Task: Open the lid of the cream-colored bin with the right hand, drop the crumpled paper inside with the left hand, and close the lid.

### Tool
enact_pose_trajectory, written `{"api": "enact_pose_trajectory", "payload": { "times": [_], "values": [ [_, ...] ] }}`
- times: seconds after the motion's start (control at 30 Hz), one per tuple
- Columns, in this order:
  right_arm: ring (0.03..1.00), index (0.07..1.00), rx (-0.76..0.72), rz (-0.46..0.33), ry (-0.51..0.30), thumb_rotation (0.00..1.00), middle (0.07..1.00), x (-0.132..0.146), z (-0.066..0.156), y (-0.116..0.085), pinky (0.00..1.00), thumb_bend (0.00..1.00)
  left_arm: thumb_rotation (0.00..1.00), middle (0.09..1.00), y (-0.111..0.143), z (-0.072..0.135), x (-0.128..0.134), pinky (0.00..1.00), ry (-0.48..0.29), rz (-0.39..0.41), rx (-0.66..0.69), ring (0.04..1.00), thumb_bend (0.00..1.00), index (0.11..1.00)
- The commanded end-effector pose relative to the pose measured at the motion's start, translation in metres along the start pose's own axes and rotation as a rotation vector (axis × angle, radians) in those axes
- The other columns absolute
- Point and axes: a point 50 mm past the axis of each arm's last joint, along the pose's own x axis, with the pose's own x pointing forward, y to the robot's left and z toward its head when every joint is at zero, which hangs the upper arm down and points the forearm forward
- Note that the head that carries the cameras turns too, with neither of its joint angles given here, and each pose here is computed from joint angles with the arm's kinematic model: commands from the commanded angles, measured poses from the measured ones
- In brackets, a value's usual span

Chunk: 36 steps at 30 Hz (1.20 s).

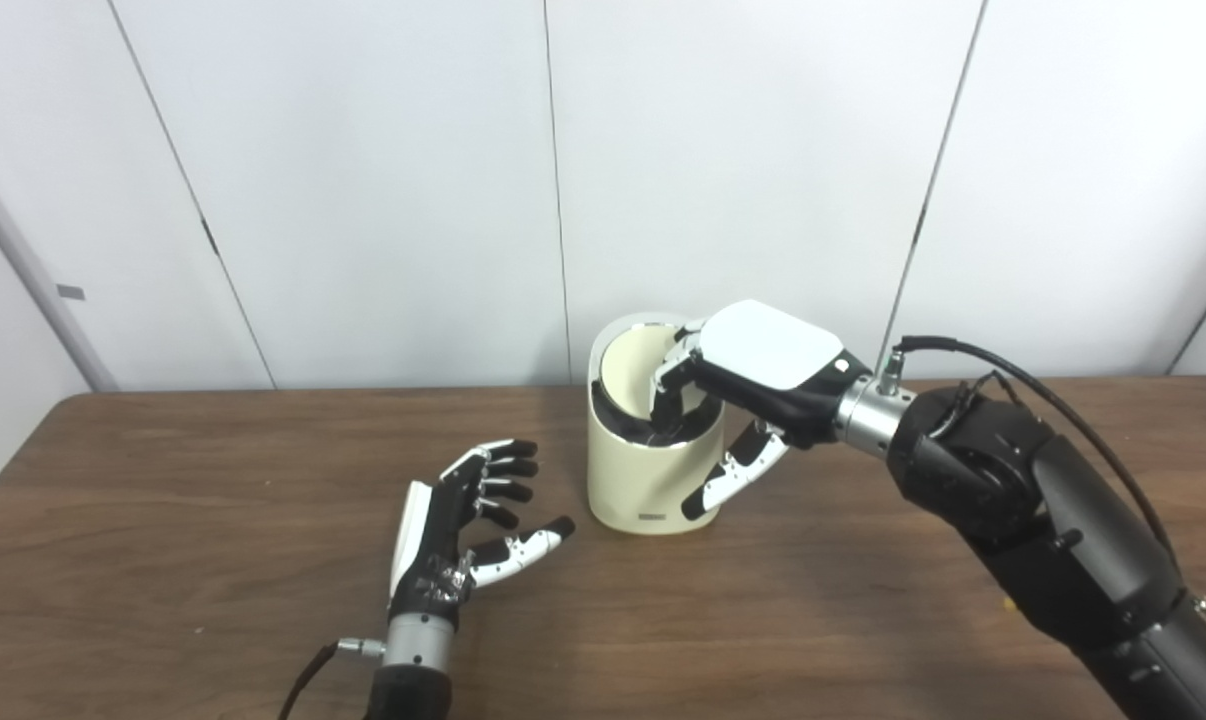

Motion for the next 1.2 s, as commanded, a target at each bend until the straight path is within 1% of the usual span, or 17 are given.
{"api": "enact_pose_trajectory", "payload": {
  "times": [0.0,0.2,0.23,0.27,0.33,0.4,0.43,0.5,0.57,0.6,0.63,0.7,0.73,0.8,0.9,1.0,1.17],
  "values": [
    [0.747,0.551,-0.019,0.054,-0.029,0.42,0.581,-0.003,0.002,0.01,0.85,0.69,0.03,0.679,0.002,0.016,0.007,0.49,-0.064,0.019,-0.008,0.613,0.73,0.712],
    [0.747,0.559,0.006,0.049,-0.006,0.44,0.588,-0.001,0.0,0.011,0.84,0.69,0.03,0.683,0.001,0.016,0.007,0.5,-0.067,0.018,-0.012,0.618,0.73,0.713],
    [0.75,0.567,0.035,0.043,0.006,0.45,0.592,0.0,-0.002,0.011,0.84,0.69,0.03,0.682,0.001,0.016,0.007,0.5,-0.068,0.017,-0.015,0.619,0.73,0.712],
    [0.75,0.57,0.066,0.038,0.021,0.44,0.594,0.001,-0.004,0.011,0.81,0.69,0.02,0.683,0.001,0.016,0.007,0.5,-0.068,0.017,-0.017,0.62,0.73,0.71],
    [0.762,0.578,0.148,0.038,0.07,0.45,0.602,0.003,-0.007,0.01,0.76,0.7,0.02,0.683,0.001,0.016,0.007,0.5,-0.066,0.018,-0.015,0.62,0.72,0.709],
    [0.772,0.586,0.231,0.035,0.112,0.45,0.61,0.004,-0.011,0.008,0.75,0.69,0.02,0.682,0.001,0.016,0.007,0.5,-0.061,0.017,-0.017,0.621,0.73,0.71],
    [0.776,0.589,0.263,0.033,0.126,0.45,0.616,0.004,-0.013,0.006,0.77,0.69,0.02,0.682,0.001,0.016,0.007,0.5,-0.059,0.017,-0.016,0.621,0.73,0.71],
    [0.774,0.59,0.322,0.026,0.148,0.45,0.627,0.005,-0.016,0.004,0.76,0.68,0.02,0.68,0.002,0.016,0.008,0.5,-0.061,0.018,-0.014,0.617,0.73,0.71],
    [0.755,0.588,0.364,0.02,0.163,0.44,0.629,0.006,-0.02,0.002,0.74,0.67,0.02,0.681,0.002,0.016,0.008,0.5,-0.065,0.018,-0.014,0.617,0.73,0.71],
    [0.741,0.585,0.397,0.014,0.171,0.43,0.628,0.006,-0.023,0.002,0.72,0.67,0.02,0.681,0.002,0.016,0.009,0.5,-0.066,0.018,-0.015,0.617,0.73,0.71],
    [0.694,0.584,0.42,0.01,0.176,0.42,0.626,0.006,-0.025,0.001,0.65,0.65,0.02,0.681,0.002,0.016,0.009,0.49,-0.067,0.019,-0.015,0.617,0.73,0.711],
    [0.637,0.585,0.482,0.002,0.185,0.4,0.631,0.006,-0.027,0.0,0.57,0.63,0.02,0.68,0.002,0.016,0.01,0.49,-0.069,0.018,-0.013,0.615,0.73,0.711],
    [0.628,0.582,0.513,-0.004,0.191,0.4,0.636,0.005,-0.028,-0.002,0.55,0.63,0.02,0.68,0.002,0.016,0.01,0.49,-0.07,0.017,-0.011,0.614,0.73,0.71],
    [0.64,0.578,0.563,-0.027,0.203,0.41,0.646,0.004,-0.03,-0.008,0.58,0.62,0.03,0.681,0.002,0.016,0.01,0.5,-0.068,0.016,-0.012,0.618,0.73,0.709],
    [0.646,0.594,0.627,-0.068,0.214,0.37,0.661,-0.001,-0.032,-0.02,0.56,0.61,0.03,0.682,0.002,0.016,0.011,0.5,-0.063,0.015,-0.012,0.62,0.73,0.708],
    [0.628,0.593,0.616,-0.108,0.204,0.36,0.65,-0.005,-0.035,-0.03,0.54,0.62,0.03,0.682,0.002,0.016,0.011,0.49,-0.061,0.015,-0.011,0.617,0.73,0.708],
    [0.66,0.582,0.604,-0.17,0.195,0.35,0.649,-0.015,-0.038,-0.048,0.59,0.62,0.03,0.682,0.001,0.016,0.012,0.5,-0.065,0.014,-0.017,0.616,0.73,0.707]
  ]
}}
